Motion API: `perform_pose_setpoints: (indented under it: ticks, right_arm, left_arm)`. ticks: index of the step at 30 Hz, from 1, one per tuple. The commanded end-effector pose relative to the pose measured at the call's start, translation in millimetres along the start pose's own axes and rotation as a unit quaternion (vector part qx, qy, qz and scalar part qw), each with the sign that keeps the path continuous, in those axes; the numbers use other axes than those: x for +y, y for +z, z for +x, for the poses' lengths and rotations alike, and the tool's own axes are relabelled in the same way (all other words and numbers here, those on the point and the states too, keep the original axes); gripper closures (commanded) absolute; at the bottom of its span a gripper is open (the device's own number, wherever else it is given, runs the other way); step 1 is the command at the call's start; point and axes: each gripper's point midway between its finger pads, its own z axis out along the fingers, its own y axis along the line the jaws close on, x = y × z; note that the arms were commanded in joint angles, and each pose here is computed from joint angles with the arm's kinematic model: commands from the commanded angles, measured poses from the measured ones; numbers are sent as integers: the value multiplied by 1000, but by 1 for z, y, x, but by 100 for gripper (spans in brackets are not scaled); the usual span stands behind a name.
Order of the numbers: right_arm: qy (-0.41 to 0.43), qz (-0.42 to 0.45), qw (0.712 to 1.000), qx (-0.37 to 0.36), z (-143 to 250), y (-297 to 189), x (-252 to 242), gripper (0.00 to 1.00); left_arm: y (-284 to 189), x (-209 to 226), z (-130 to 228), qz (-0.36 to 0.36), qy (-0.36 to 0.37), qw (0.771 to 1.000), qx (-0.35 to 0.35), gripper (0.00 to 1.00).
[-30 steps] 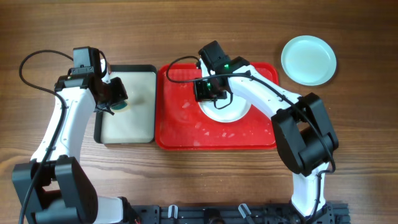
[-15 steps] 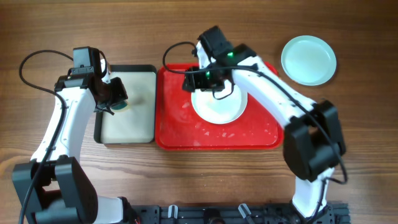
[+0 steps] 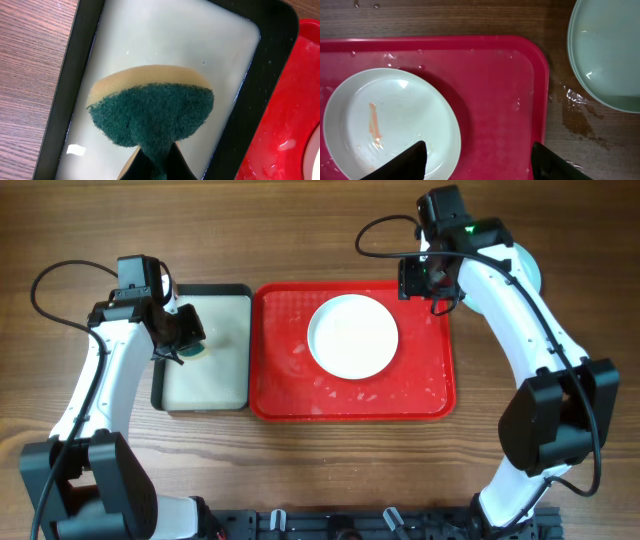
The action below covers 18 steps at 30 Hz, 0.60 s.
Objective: Clean dirty plates on tray and stack at the side
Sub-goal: 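Slide the white plate toward the tray center with the right gripper, then bring the sponge in the left gripper onto the white plate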
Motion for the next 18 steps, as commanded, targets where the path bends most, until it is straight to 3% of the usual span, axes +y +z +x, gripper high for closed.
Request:
perform_pose_setpoints:
  ticks: [1,10,18]
  right_arm:
    - [-5,26,999,27,21,15,-8,33]
    - [-4,-36,998,52,47,50,11,33]
    - [-34,-132,990,39,42,52,44,33]
  left_arm:
    - [-5,-4,-3,11,-4,1000,-11,96]
    - [-5,-11,-6,32,-3,999,-15,96]
    - [-6,-74,5,95,58,994,-16,96]
